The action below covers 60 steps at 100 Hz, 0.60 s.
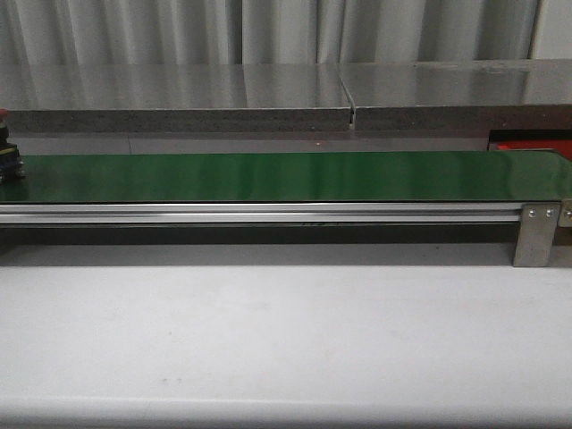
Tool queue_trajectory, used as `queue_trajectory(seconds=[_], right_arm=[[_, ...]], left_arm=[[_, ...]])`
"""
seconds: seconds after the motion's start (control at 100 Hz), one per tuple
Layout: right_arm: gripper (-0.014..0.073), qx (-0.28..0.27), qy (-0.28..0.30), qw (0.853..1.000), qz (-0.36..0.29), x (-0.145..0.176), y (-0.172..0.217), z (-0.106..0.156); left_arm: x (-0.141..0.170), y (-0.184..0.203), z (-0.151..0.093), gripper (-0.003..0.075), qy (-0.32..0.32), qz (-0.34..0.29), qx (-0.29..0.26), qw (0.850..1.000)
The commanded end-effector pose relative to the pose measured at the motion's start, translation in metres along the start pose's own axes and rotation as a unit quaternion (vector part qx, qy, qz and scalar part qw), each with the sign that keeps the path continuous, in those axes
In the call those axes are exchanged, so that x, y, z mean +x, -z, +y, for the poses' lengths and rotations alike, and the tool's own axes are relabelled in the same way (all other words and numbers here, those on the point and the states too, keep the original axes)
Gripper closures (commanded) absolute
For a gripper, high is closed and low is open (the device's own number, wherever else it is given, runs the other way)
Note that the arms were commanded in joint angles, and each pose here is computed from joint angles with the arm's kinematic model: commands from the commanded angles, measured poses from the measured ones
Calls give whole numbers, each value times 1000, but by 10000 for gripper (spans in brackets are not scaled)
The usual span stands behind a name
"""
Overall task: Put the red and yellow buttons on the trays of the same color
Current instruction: 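Lift the red button onto the belt's start and open the left gripper, then move the left gripper to a yellow push-button and grasp it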
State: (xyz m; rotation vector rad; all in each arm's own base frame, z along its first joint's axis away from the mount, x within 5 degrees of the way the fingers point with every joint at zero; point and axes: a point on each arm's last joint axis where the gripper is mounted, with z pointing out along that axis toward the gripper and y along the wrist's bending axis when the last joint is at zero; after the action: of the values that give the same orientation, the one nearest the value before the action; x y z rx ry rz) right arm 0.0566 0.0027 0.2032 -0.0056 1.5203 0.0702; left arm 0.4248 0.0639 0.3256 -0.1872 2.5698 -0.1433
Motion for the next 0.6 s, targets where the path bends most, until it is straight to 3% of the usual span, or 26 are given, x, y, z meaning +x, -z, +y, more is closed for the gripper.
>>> queue_trajectory(seconds=[0.0,0.39,0.59], right_arm=[[662,-1,7,999,-51,-14,1,0],[662,-1,7,999,-51,-14,1,0],[662,-1,7,999,-51,-14,1,0]], left_arm=[[-9,50,5,29,5,-71,-8,997],[33,89,89,29,103,-74,-86,988],[66,78,130,29,147,-40,-124,980]])
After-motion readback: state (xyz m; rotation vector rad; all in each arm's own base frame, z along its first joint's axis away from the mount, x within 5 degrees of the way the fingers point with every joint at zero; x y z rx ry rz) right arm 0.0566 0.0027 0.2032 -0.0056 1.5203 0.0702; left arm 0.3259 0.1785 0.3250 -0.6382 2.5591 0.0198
